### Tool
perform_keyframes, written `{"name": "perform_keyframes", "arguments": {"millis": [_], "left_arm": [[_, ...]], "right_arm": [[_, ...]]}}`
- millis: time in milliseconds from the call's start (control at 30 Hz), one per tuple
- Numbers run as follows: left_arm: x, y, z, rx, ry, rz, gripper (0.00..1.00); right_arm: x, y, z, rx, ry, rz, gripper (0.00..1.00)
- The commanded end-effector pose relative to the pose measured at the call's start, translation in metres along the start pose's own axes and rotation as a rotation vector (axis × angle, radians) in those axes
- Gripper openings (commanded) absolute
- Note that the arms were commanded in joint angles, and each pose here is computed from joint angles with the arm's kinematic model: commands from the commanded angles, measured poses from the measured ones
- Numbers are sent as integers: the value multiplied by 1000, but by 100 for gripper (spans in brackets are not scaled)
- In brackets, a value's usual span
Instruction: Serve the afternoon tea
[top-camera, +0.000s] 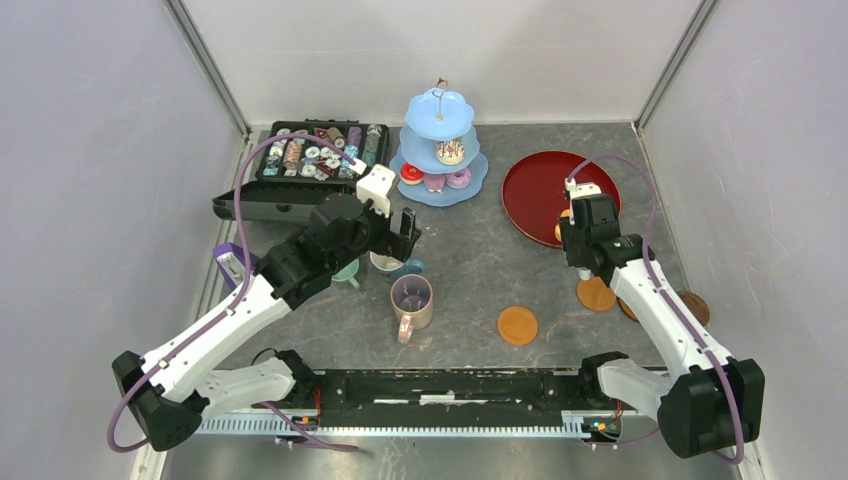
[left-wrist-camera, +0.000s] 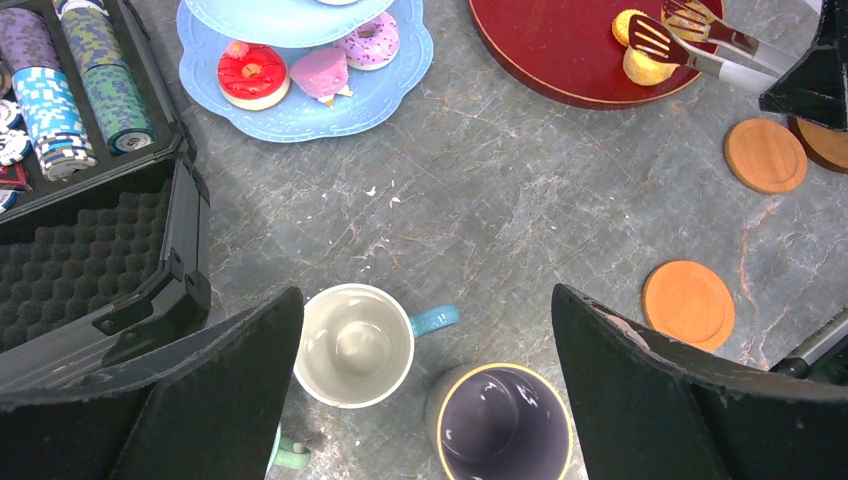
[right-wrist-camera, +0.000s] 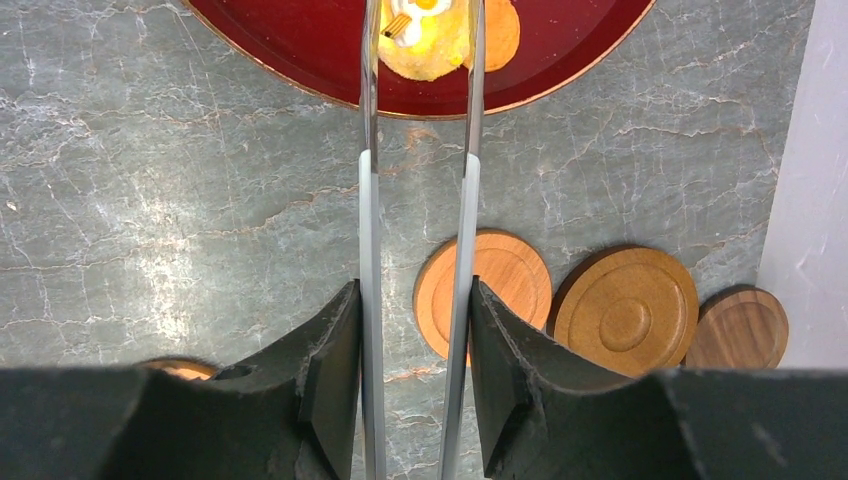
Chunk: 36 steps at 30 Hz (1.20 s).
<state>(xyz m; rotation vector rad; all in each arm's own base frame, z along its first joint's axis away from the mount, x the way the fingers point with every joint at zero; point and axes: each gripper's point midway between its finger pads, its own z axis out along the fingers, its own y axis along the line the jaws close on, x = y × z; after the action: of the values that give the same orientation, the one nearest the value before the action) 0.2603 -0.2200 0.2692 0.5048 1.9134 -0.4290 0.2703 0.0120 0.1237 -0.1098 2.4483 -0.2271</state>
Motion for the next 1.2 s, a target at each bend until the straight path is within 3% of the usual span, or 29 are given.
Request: {"name": "perform_keyframes", "arguments": {"millis": [0, 233, 1167], "left_arm": [[-11, -4, 2, 16, -38, -24, 100], [-11, -4, 2, 15, -38, -26, 100], [-11, -6, 2, 24, -38, -27, 100]], "right_arm": [[-23, -4, -13, -3, -87, 16, 45], [-32, -6, -20, -1, -112, 17, 45], [3, -6, 5, 29, -5, -23, 46]]}}
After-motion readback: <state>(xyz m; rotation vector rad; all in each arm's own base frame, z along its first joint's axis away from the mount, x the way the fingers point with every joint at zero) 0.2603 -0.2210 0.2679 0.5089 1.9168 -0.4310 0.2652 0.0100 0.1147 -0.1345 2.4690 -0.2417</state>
